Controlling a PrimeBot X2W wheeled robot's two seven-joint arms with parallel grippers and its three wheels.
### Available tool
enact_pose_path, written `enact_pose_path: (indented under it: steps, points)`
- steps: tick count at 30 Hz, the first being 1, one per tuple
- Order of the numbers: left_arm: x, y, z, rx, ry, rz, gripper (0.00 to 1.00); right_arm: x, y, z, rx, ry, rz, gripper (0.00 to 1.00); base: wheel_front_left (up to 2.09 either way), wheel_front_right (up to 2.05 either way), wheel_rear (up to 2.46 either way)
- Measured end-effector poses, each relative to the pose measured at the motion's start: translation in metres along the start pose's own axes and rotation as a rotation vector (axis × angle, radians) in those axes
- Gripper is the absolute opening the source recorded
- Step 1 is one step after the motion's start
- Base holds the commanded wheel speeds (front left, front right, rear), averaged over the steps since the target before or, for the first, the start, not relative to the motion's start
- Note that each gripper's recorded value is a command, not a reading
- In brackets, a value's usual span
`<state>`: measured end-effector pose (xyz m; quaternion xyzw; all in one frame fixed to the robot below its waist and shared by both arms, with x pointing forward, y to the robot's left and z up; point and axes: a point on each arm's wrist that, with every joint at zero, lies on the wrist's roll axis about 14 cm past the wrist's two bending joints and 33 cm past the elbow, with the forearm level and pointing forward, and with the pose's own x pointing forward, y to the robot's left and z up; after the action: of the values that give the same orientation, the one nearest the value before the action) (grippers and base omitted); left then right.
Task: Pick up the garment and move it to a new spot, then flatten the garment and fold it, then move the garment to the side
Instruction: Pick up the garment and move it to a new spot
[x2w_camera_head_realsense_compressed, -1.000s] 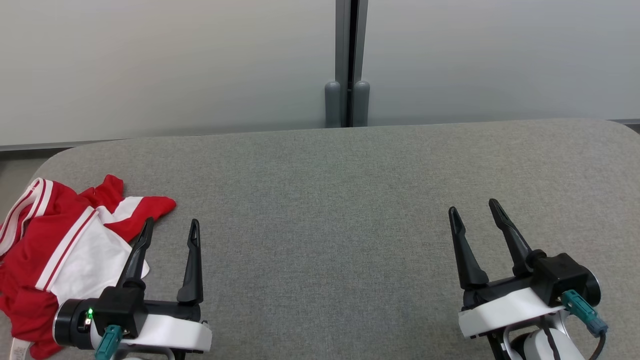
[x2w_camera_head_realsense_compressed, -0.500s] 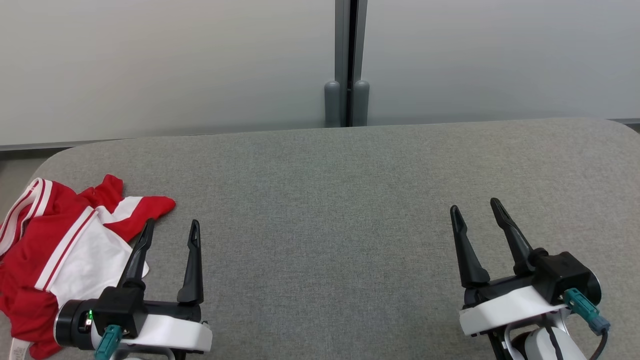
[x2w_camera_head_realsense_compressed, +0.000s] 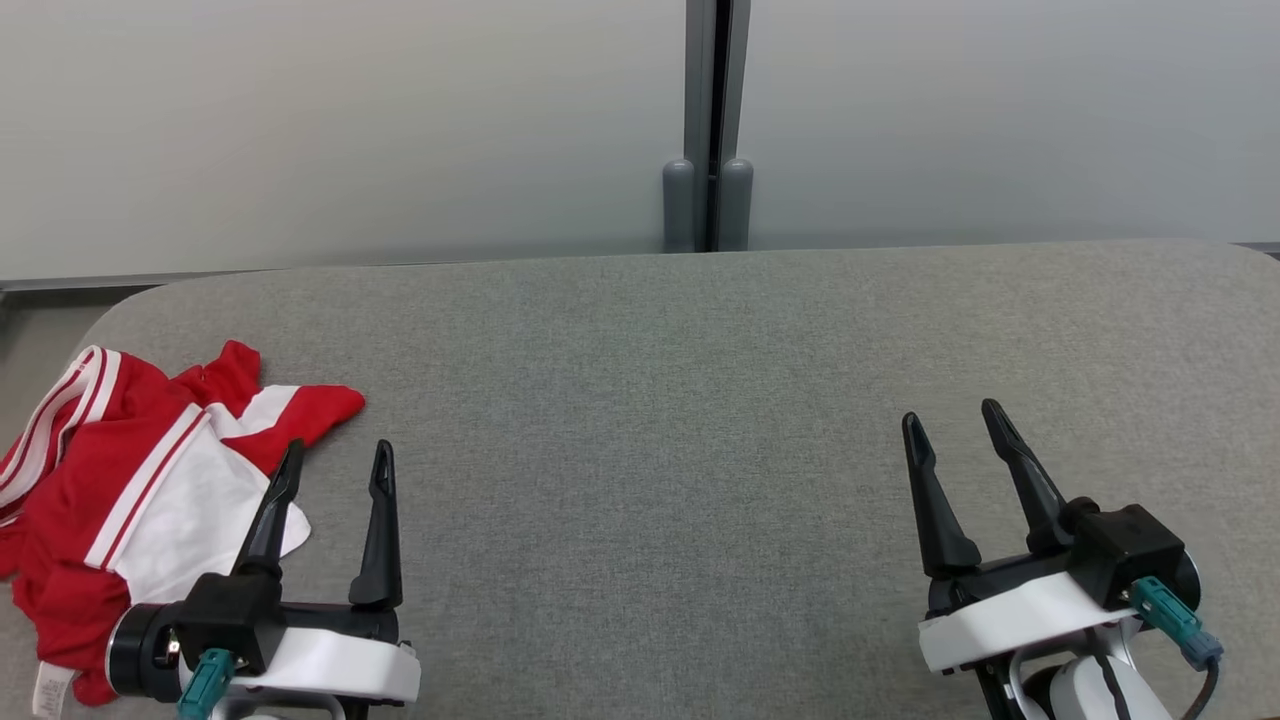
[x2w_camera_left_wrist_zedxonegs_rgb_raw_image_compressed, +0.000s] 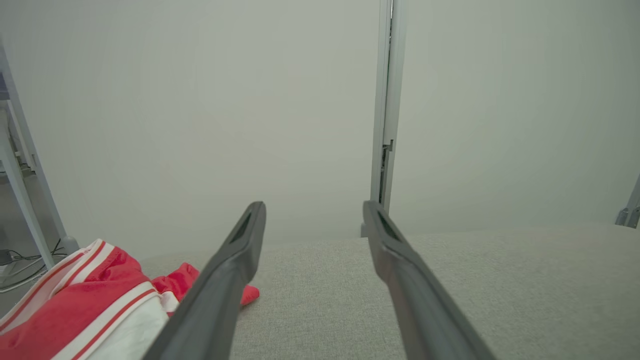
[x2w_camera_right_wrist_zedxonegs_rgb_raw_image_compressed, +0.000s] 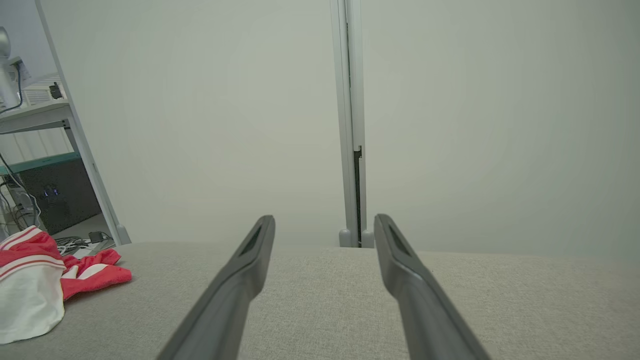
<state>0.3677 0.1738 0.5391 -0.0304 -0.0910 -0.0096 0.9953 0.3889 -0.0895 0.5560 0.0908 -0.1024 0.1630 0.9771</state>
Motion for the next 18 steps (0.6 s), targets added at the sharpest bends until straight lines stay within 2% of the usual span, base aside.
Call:
enact_pose_path:
  steps: [11,18]
  points:
    - [-0.014,0.035,0.001,-0.040,0.003,0.127,1.00,0.012,0.030,-0.011,0.041,0.022,0.090,1.00,0.00,0.00,0.00]
    - [-0.038,0.074,0.004,-0.073,-0.007,0.272,1.00,0.022,0.061,-0.019,0.072,0.038,0.181,1.00,0.00,0.00,0.00]
